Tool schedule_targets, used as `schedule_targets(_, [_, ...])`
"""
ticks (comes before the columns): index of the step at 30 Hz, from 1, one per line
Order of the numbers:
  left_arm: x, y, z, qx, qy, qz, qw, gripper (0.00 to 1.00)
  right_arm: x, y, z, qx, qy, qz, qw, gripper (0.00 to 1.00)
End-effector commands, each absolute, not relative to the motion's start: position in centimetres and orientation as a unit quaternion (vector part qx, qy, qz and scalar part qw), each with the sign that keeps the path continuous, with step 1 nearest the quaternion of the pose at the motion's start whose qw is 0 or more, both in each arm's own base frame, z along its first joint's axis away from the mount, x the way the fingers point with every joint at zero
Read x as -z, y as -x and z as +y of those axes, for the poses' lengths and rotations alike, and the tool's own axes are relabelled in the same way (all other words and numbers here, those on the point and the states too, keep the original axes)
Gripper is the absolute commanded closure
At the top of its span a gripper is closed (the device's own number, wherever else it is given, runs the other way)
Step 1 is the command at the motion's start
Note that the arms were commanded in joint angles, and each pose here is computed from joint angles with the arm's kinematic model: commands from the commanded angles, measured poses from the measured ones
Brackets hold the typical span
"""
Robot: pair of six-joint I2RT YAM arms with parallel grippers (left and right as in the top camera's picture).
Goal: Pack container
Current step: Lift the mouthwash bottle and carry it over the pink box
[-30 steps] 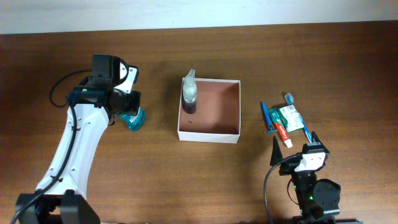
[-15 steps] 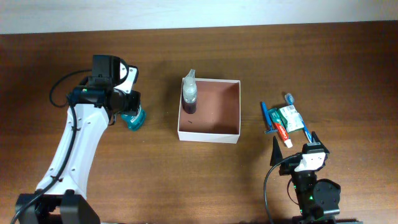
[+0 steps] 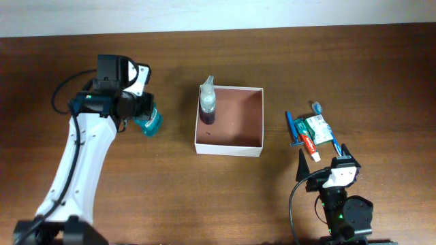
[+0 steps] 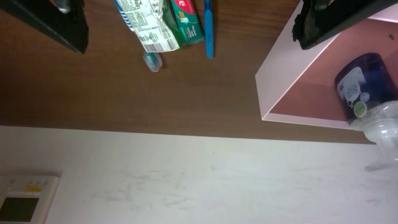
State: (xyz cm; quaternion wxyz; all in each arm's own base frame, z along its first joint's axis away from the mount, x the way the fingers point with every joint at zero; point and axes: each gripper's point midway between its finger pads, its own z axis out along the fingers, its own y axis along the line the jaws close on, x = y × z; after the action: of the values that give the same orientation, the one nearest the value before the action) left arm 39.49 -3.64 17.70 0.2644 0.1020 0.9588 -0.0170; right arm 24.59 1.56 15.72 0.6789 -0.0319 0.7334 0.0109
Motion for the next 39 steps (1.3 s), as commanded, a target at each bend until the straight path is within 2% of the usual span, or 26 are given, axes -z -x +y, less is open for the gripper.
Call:
schedule_targets(1, [-23.8,-39.2,-4.1,0.042,-0.076,0.936,0.34,0.74,-15.5,-24.5,1.7,-0.014,0.033,0.734,0.678,0.02])
schedule_targets(7, [-27.7,-37.1,-4.2,0.066,-0.036,0.921,0.382,0.76,-15.5,-24.5,1.7,-0.015,0.033,0.734,0.678,0.02])
schedule_targets(13, [-31.9,-34.5,-6.9,0.153,-0.052,0.892,0.421,0.77,-15.5,-24.5,1.7,-0.015,0.033,0.734,0.678,0.02])
schedule_targets(17, [-32.7,-33.7,-8.0,0.181,-0.044,0.886,0.424,0.77,-15.5,-24.5,1.7,-0.015,0.033,0.734,0.678,0.02])
schedule_targets(26, [-31.4,-33.4,-12.5,0.211,-0.07,0.893,0.391,0.78,-15.5,-24.5,1.7,-0.015,0.033,0.734,0.678,0.02])
schedule_targets(31, [-29.9,-34.5,-13.5,0.186,-0.032,0.906,0.379,0.78,-15.5,-24.5,1.7,-0.015,0.033,0.734,0.678,0.02])
schedule_targets(39, [-27.4,-36.0,-16.9,0.157,-0.041,0.914,0.372,0.78,-15.5,-24.5,1.7,-0.015,0.033,0.734,0.678,0.02])
